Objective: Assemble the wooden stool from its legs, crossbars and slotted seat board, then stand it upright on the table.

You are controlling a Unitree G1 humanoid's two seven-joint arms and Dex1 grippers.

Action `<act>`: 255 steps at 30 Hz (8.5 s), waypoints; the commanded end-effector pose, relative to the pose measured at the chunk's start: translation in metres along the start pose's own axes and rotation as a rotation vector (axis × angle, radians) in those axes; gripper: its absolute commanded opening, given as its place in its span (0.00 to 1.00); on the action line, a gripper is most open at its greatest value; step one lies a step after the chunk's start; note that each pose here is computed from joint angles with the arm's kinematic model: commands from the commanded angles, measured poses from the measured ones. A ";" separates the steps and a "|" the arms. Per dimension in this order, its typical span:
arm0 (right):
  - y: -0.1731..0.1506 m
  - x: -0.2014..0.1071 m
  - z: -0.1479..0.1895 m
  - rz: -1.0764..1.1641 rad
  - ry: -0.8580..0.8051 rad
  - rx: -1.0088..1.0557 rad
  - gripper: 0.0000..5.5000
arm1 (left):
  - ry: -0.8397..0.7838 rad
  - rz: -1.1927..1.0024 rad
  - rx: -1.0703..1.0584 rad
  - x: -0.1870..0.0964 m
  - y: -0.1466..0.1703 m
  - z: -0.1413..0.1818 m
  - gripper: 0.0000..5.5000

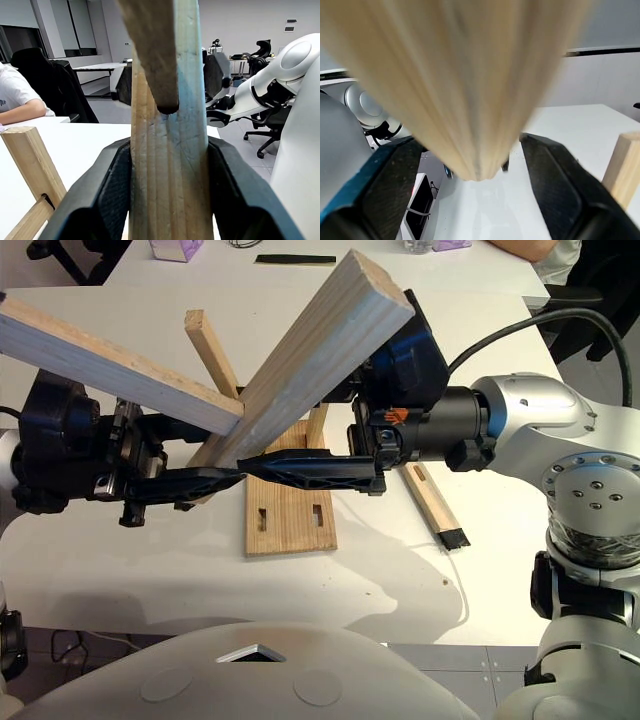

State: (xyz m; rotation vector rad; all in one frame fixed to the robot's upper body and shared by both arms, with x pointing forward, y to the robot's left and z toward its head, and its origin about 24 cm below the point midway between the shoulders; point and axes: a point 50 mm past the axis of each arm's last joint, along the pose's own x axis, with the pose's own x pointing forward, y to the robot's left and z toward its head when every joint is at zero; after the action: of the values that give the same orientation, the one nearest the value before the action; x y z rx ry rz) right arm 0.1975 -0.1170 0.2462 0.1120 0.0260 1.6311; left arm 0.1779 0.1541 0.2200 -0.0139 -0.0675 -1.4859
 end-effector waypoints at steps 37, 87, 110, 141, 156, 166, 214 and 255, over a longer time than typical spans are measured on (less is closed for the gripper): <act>-0.008 -0.055 -0.010 -0.220 0.270 -0.094 0.37 | 0.168 0.296 -0.212 -0.058 0.021 -0.058 0.71; -0.027 -0.059 -0.112 -0.114 0.568 -0.035 0.37 | 0.179 0.385 -0.249 -0.071 0.036 -0.086 0.71; -0.008 -0.088 -0.102 -0.223 0.601 0.080 0.53 | 0.163 0.462 -0.266 -0.076 0.030 -0.092 0.71; 0.039 -0.159 -0.196 -1.227 0.506 0.309 0.63 | 0.127 0.659 -0.294 -0.080 0.001 -0.100 0.71; 0.048 -0.159 -0.223 -1.256 0.554 0.341 0.41 | 0.169 0.905 -0.201 -0.094 0.046 -0.087 0.71; 0.003 -0.158 -0.121 -1.136 0.201 0.066 0.37 | 0.026 0.677 0.006 -0.047 0.059 0.000 0.71; -0.030 -0.065 0.013 -0.043 0.174 -0.082 0.37 | -0.094 -0.104 0.018 0.044 0.031 0.043 0.37; -0.009 -0.157 0.012 -0.664 0.102 -0.124 0.57 | 0.197 0.242 0.077 -0.081 0.048 0.029 0.37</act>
State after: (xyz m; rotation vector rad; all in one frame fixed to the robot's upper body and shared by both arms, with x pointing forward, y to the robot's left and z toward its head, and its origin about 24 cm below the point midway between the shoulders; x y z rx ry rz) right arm 0.2253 -0.2678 0.2477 -0.0721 0.0338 1.0065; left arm 0.2226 0.2231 0.2579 0.1234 -0.0555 -1.2544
